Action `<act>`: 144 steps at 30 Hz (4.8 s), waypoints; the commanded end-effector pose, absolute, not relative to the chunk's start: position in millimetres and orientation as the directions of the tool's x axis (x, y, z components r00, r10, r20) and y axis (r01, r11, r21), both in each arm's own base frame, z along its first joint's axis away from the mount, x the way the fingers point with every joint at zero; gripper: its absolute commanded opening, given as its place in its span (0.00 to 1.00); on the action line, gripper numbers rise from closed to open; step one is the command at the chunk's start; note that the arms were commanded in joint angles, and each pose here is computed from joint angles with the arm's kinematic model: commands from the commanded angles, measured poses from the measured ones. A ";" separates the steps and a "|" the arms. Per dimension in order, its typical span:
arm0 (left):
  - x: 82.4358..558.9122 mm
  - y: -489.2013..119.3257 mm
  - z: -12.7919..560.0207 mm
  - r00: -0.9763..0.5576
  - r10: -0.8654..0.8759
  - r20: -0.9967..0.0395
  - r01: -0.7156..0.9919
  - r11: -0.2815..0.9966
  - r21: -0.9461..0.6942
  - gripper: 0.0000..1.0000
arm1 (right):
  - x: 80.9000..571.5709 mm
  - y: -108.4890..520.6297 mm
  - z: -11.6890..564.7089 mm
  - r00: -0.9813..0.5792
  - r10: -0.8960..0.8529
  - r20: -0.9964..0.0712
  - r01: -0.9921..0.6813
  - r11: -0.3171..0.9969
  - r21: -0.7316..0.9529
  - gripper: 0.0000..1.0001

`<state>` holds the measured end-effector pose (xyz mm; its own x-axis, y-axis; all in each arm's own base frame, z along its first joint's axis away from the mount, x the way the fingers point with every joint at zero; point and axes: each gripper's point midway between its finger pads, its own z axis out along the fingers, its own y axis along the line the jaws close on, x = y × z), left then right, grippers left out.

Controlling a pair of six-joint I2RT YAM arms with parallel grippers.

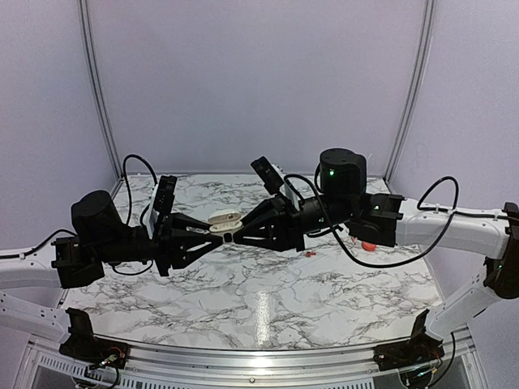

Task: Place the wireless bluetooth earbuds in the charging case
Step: Pass from the left arm to the right, then pass from the right arm to the left

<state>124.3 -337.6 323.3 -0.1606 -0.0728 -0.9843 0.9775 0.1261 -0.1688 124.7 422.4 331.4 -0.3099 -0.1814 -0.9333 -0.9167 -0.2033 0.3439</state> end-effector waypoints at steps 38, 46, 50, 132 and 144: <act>138.6 -339.3 361.5 -0.165 -0.297 -0.941 0.967 0.140 -0.214 0.48 | 131.4 423.3 376.1 -0.290 0.073 -0.954 -0.938 -0.218 0.269 0.09; 138.3 -343.9 368.8 -0.163 -0.333 -0.929 0.967 0.134 -0.218 0.45 | 132.7 423.7 373.9 -0.289 0.083 -0.954 -0.942 -0.203 0.268 0.09; 137.3 -344.0 369.9 -0.164 -0.344 -0.925 0.967 0.130 -0.219 0.45 | 132.8 423.4 374.1 -0.288 0.083 -0.954 -0.942 -0.201 0.268 0.08; 138.7 -343.9 364.4 -0.171 -0.352 -0.920 0.964 0.132 -0.230 0.42 | 131.8 419.3 374.3 -0.284 0.091 -0.955 -0.948 -0.176 0.265 0.08; 140.0 -344.3 356.6 -0.188 -0.341 -0.921 0.959 0.138 -0.246 0.45 | 131.7 417.8 377.1 -0.278 0.098 -0.955 -0.951 -0.170 0.260 0.08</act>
